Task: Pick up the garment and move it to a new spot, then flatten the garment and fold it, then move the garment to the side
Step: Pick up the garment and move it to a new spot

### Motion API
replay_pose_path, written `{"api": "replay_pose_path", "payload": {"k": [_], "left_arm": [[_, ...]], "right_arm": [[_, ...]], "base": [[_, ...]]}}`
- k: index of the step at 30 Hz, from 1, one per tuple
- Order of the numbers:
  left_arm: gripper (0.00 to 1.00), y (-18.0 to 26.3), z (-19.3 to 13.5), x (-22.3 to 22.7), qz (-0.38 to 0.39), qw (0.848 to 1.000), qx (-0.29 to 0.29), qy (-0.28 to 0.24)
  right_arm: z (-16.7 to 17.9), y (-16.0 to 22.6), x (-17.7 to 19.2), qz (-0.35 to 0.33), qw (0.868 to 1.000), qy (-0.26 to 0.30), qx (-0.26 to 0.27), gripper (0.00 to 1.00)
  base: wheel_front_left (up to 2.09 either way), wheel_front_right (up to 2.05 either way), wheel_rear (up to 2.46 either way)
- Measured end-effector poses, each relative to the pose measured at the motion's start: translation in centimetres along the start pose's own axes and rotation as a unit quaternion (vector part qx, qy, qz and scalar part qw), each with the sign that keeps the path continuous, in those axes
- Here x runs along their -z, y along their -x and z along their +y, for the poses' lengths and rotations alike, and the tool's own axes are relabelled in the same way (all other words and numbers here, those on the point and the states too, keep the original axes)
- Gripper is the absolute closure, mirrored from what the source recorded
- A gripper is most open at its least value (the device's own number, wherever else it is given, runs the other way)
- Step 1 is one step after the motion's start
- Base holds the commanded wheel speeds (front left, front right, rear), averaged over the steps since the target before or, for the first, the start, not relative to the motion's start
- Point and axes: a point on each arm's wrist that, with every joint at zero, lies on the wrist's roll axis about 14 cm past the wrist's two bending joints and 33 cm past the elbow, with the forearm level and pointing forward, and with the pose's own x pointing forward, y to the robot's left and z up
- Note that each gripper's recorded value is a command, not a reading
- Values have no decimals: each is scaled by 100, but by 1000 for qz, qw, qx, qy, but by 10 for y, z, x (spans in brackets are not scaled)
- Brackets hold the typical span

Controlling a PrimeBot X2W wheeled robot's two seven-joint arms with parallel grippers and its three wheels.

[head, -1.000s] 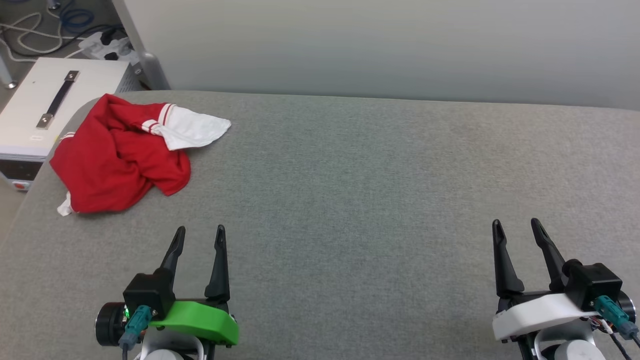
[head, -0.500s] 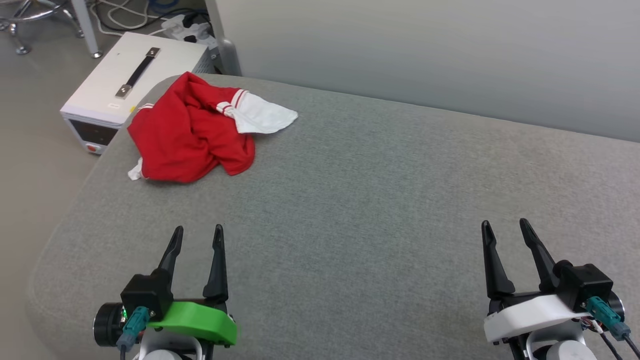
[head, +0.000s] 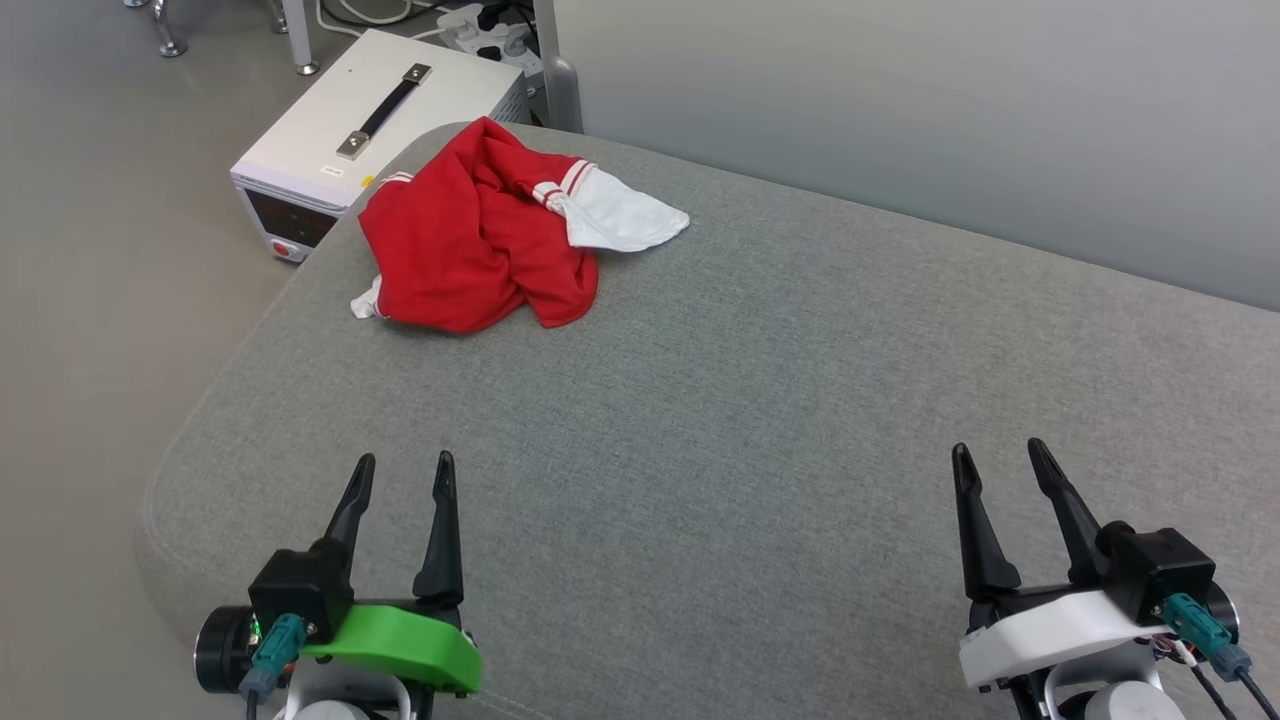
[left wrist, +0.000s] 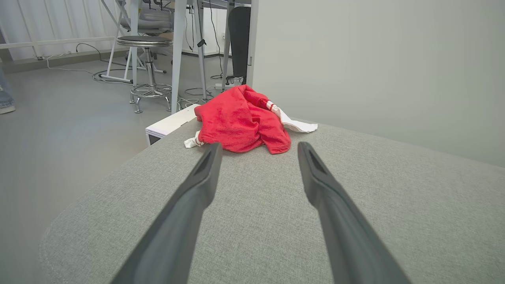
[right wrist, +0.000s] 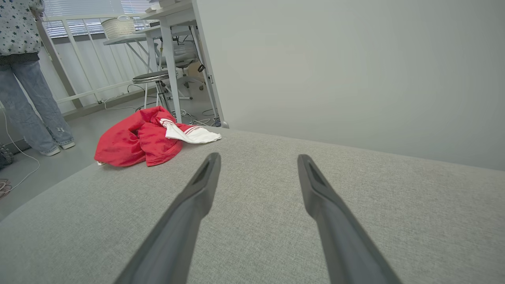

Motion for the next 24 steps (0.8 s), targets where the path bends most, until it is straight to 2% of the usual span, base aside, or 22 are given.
{"api": "replay_pose_path", "payload": {"k": [10,17,20,24], "left_arm": [[0,3,5,-1,1,1000,-8,-10],[0,-5,5,0,3,1000,-8,-20],[0,-13,7,9,17,999,-10,-25],[0,-44,3,24,41,998,12,-36]], "right_arm": [[5,-4,5,5,1000,-4,-9,0],[-3,-4,12,13,1000,-5,2,0],[-9,-9,12,8,1000,1,5,0],[-17,-17,14,5,1000,15,8,0]], "base": [[0,0,0],[0,0,0],[0,0,0],[0,0,0]]}}
